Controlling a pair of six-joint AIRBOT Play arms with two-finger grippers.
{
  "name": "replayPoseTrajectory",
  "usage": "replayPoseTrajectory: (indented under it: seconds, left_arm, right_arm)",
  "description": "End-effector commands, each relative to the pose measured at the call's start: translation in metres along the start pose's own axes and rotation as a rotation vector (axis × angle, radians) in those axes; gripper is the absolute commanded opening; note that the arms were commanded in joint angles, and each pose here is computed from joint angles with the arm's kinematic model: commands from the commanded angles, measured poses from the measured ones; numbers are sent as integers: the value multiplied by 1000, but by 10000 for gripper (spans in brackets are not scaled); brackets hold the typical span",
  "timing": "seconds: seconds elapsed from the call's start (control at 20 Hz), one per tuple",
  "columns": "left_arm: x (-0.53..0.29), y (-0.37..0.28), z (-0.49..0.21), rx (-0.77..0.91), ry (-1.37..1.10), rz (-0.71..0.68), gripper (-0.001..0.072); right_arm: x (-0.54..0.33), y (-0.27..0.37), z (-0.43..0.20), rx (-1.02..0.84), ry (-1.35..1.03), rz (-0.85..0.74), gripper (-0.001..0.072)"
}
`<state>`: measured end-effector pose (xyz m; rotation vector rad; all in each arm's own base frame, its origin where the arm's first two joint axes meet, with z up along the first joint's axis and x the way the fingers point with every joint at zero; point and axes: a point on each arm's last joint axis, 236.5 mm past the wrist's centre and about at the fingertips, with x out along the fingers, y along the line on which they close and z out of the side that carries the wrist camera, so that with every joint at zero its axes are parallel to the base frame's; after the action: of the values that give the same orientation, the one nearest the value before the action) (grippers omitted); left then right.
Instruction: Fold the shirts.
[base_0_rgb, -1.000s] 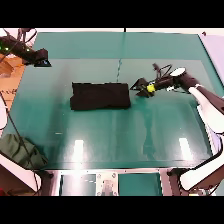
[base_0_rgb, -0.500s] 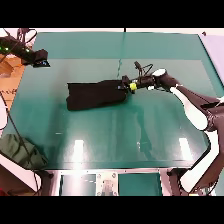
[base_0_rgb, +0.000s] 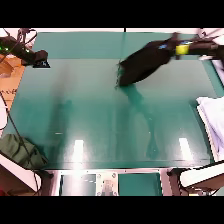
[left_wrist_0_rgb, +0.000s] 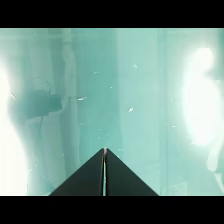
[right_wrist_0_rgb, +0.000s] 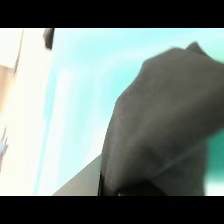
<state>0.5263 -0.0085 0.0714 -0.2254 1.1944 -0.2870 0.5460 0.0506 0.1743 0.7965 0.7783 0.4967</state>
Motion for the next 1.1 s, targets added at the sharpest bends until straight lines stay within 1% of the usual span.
replayPoseTrajectory:
  seconds: [0.0,0.1,0.25,0.4,0.5,0.7,0.85,0.95,1.05]
  left_arm:
    - [-1,0,0,1,1,0,30]
    - [-1,0,0,1,1,0,30]
    - [-1,0,0,1,1,0,30]
    - [-1,0,-1,0,2,-1,30]
    - [-1,0,-1,-7,3,-1,30]
    - [-1,-1,-1,-7,4,-2,30]
    - [-1,-3,-8,-7,33,-10,30]
    - [-1,-3,-13,-6,53,-13,30]
    - [-1,-4,-14,-6,58,-14,30]
  right_arm:
    - [-124,-46,53,61,-202,-138,12]
    - [-186,-81,65,115,-290,-203,12]
    - [-266,-129,64,220,-390,-283,12]
    - [-330,-171,45,378,-460,-413,12]
    - [-363,-190,20,530,-481,-526,12]
    - [-414,-197,-35,756,-496,-722,13]
    - [-448,-196,-83,921,-490,-906,13]
    - [-462,-196,-111,996,-454,-993,13]
    - [-466,-200,-132,1048,-402,-1048,13]
